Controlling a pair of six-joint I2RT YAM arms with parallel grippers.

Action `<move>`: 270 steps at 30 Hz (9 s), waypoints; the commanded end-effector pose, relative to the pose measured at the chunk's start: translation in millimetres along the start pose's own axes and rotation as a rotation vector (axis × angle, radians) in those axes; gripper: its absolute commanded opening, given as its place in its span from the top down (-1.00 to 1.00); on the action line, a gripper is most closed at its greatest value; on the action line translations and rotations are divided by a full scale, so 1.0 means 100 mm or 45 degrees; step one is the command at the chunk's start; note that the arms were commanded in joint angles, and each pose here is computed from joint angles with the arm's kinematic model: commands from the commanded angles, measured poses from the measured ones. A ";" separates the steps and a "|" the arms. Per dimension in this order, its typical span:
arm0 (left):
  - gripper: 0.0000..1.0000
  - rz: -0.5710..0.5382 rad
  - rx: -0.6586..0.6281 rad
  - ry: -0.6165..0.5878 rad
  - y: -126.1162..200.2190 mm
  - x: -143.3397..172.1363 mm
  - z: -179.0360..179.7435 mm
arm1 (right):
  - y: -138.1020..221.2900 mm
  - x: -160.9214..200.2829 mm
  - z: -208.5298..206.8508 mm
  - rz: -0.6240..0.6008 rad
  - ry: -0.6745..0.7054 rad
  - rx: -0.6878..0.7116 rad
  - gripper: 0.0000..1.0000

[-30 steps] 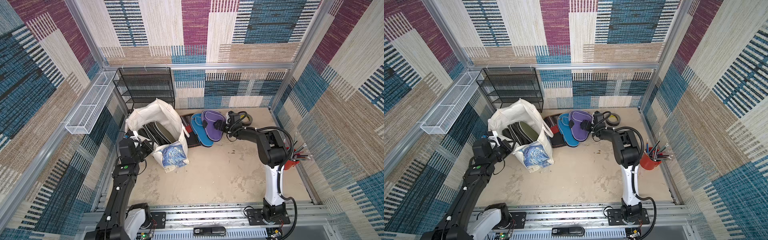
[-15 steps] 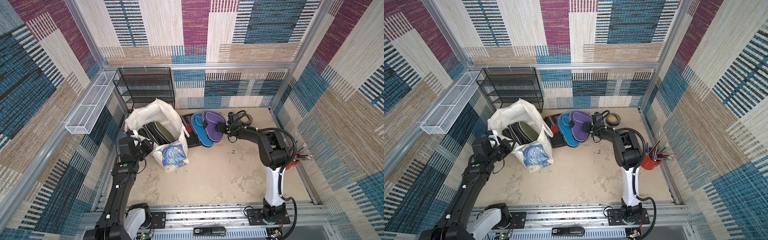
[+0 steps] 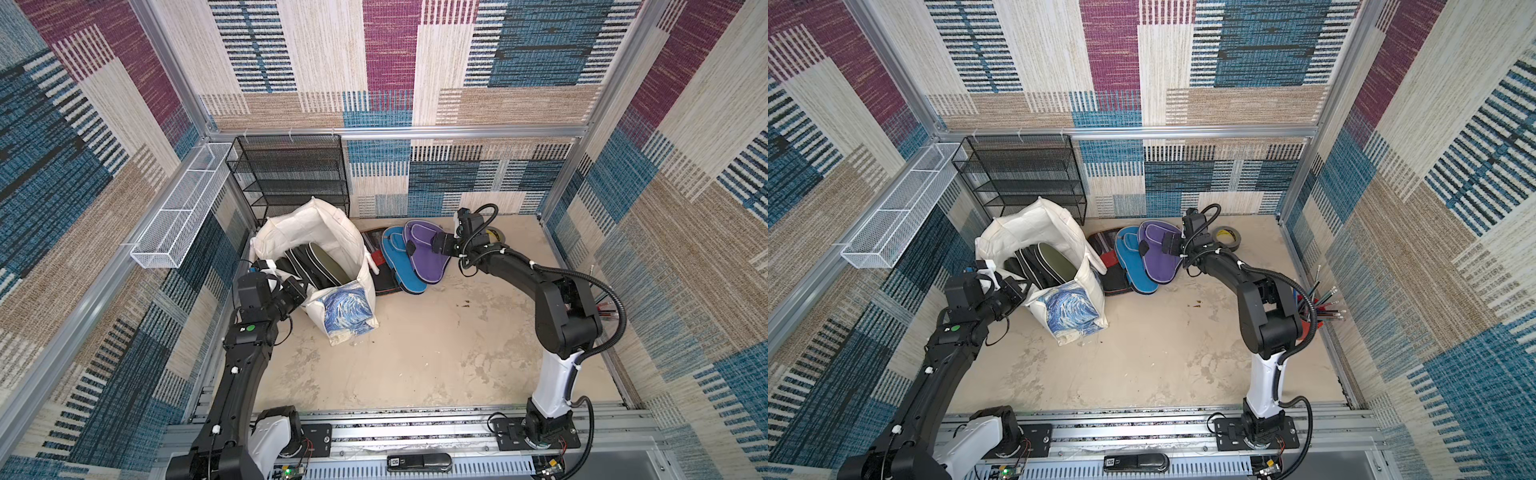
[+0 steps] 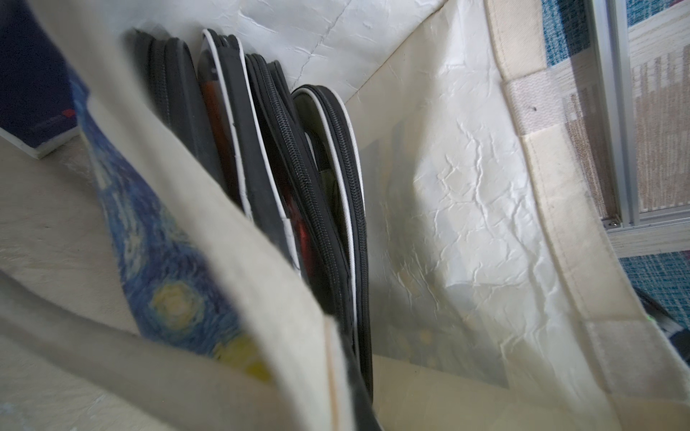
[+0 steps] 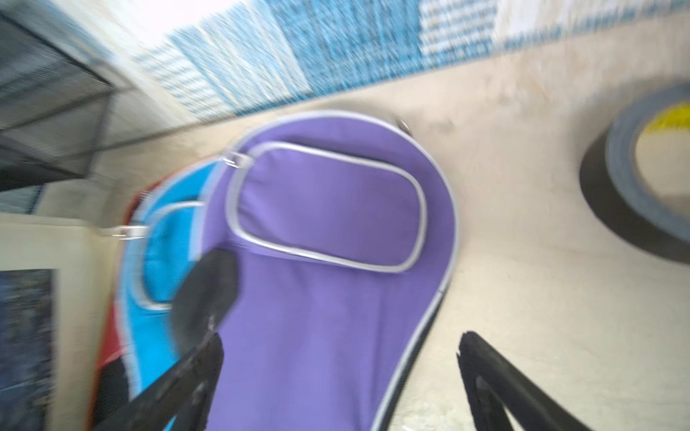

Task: Remove the ping pong set from the canvas bag
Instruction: Place the ping pong set at the ping pong set, then pick up the ping pong set from the canvas bag, then place the ping pong set at the ping pong set.

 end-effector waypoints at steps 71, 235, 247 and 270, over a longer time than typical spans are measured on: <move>1.00 0.023 0.190 -0.007 0.00 0.27 0.11 | -0.09 0.17 3.36 -0.067 0.749 -0.735 -0.48; 1.00 -0.042 0.105 -0.091 0.07 0.16 0.06 | 0.18 0.25 -0.94 -0.579 -0.807 -0.709 0.97; 1.00 -0.040 0.103 -0.092 0.08 0.16 0.06 | -0.09 0.48 -1.08 -0.520 -0.809 -0.571 0.32; 1.00 -0.052 0.108 -0.095 0.11 0.16 0.05 | -0.34 0.69 -1.23 -0.256 -0.658 -0.244 -0.97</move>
Point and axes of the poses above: each gripper's point midway between its finger pads, its own y axis back along the fingers, its own z axis along the line the jaws close on, x = y × z, the point moved 7 cm from there along y, back along the fingers, and after that the axes turned 8 degrees about y, right-handed, at the moved point
